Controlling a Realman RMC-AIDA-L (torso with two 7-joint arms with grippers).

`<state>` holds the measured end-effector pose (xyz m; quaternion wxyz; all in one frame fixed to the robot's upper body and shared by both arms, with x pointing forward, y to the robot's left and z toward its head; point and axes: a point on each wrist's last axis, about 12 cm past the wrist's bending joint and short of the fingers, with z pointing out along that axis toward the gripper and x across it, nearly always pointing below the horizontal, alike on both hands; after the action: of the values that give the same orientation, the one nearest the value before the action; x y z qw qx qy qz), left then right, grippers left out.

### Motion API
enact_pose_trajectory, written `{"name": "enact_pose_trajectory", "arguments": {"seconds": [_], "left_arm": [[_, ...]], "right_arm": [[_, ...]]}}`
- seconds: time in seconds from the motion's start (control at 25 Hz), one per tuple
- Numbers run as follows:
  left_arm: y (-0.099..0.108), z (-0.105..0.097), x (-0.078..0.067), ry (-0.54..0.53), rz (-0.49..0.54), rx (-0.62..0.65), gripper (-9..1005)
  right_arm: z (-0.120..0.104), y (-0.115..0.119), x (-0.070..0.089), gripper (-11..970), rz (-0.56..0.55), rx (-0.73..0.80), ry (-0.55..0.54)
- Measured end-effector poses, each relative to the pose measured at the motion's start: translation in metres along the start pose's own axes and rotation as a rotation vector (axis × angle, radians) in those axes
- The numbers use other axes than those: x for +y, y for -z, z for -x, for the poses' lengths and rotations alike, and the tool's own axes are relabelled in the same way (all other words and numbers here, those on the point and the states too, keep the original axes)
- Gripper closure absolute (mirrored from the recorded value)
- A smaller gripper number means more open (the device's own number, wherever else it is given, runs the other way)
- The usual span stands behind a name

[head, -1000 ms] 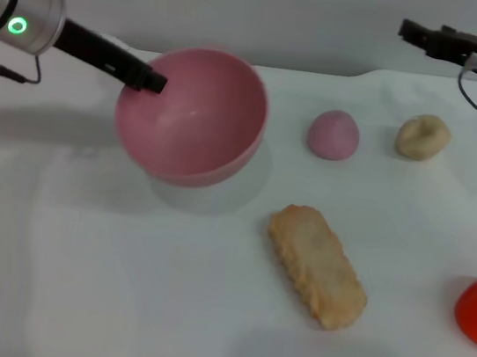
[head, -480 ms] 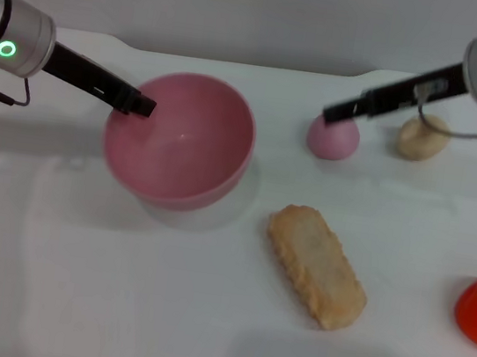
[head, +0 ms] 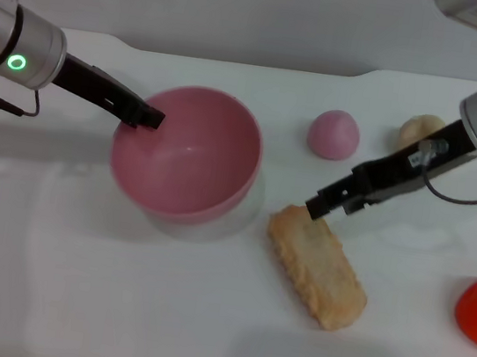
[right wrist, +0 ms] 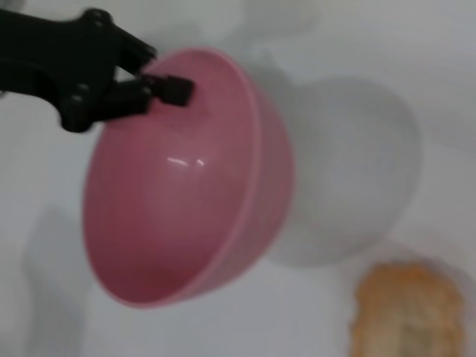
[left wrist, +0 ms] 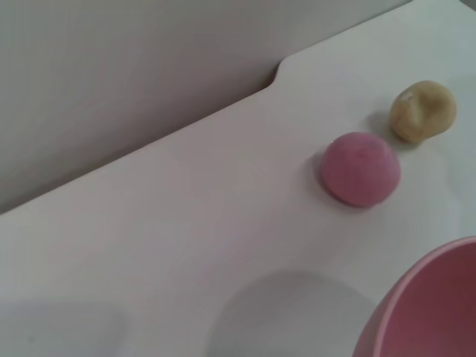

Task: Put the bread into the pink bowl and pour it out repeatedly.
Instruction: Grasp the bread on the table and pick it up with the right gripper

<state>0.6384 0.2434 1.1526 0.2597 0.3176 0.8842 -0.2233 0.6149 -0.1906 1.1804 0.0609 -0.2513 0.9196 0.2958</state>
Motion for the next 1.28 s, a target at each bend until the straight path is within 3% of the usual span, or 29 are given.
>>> {"name": "enact_pose_trajectory", "arguments": {"seconds": [0.2,0.52,1.28], "left_arm": [[-0.002,0.001,-0.003,-0.02,-0.005,-0.003,913],[-0.005,-0.001,-0.003,-0.029,-0.007,-0.004,913],[-0.004,0.0,-0.004,-0.042,-0.009,-0.005,912]], "right_arm": [[-0.012,0.002,-0.016,255,-0.056,0.032,-0.07],[-0.022,-0.012,-0.026,256,-0.059,0.047,-0.114],[-0.034,-0.042,-0.035,257,-0.082,0.082,-0.126]]}}
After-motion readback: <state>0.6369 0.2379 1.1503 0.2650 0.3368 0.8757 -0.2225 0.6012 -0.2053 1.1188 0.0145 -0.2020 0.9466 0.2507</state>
